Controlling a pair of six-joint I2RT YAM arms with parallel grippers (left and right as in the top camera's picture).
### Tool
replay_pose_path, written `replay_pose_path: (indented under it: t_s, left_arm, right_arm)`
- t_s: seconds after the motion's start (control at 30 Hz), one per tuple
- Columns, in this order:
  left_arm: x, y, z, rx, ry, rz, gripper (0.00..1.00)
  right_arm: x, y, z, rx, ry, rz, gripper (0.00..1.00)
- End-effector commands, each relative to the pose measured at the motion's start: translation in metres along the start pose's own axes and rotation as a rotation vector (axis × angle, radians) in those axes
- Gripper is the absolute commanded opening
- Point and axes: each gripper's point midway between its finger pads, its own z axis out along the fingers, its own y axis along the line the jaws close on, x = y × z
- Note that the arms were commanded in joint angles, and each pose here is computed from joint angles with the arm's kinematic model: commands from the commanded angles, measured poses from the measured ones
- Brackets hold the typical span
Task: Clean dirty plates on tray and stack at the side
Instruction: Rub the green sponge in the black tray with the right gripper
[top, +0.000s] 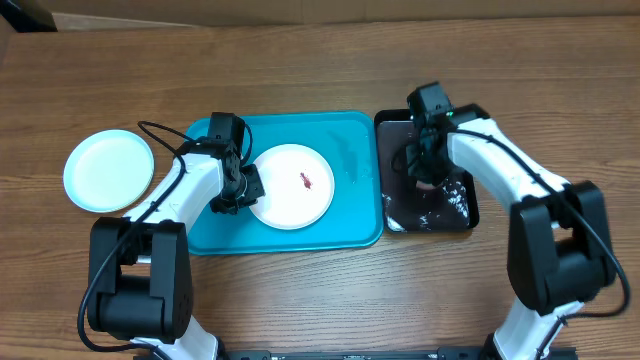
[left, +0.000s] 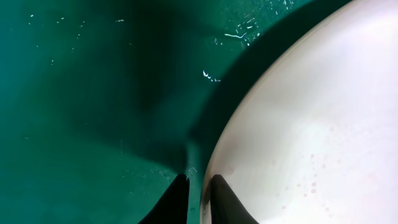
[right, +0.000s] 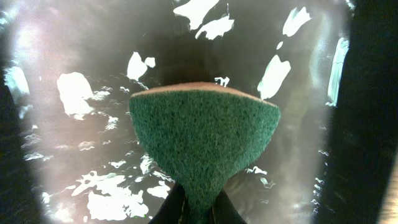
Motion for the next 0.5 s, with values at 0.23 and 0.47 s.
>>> replay_pose_path:
  t_s: [0.23, 0.47]
  left_arm:
    - [0.0, 0.0, -0.003, -0.003, -0.014, -0.006, 0.26]
    - [0.0, 0.0, -0.003, -0.004, -0.013, -0.006, 0.33]
  right_arm:
    - [-0.026, -0.001, -0.104, -0.058, -0.225, -0.008, 0.04]
    - [-0.023, 0.001, -0.1, -0.062, -0.203, -0.011, 0.04]
